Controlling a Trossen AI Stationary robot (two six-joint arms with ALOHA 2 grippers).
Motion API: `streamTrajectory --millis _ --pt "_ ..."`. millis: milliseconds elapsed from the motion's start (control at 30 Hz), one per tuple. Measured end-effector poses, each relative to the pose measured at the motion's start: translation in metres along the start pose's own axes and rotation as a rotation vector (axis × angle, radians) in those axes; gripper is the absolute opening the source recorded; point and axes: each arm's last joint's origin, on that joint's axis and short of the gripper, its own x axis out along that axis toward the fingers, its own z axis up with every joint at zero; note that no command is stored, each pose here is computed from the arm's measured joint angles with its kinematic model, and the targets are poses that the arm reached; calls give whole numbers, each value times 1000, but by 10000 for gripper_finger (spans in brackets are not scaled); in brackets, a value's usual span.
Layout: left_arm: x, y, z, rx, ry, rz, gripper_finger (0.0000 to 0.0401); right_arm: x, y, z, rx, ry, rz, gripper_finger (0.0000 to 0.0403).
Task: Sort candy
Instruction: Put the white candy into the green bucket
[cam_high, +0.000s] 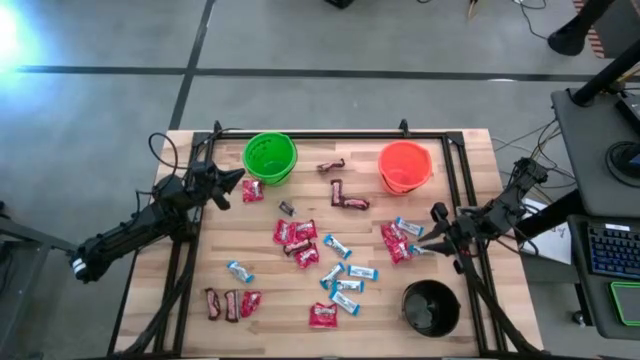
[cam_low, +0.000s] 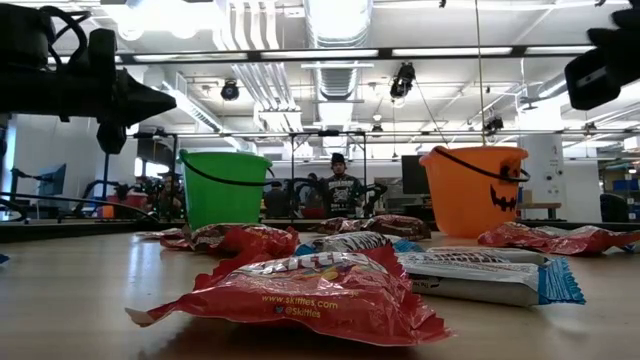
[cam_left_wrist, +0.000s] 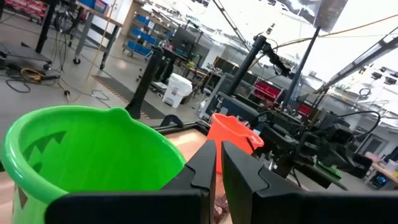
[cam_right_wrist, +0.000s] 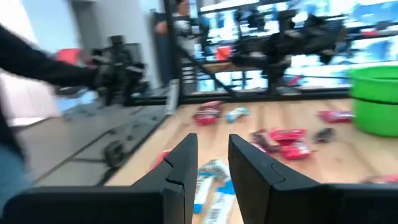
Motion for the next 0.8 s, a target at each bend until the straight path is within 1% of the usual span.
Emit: streamTrajectory --millis 67,167,267,500,600,733,800 --pt "0 0 0 0 0 0 8 0 -1 1 3 -15 -38 79" --pt "0 0 0 -54 0 0 8 0 -2 3 9 -32 -73 79" --pt "0 0 0 -88 0 -1 8 0 -2 3 10 -34 -72 79" --pt "0 0 0 -104 -1 0 8 0 -2 3 9 -33 -72 79" --pt "0 0 0 -72 0 0 8 0 -2 3 3 -31 -73 79" --pt "0 0 0 16 -1 1 8 0 -2 3 -33 -30 -74 79" --pt "0 1 1 16 -18 35 8 0 -2 3 -10 -35 -89 79"
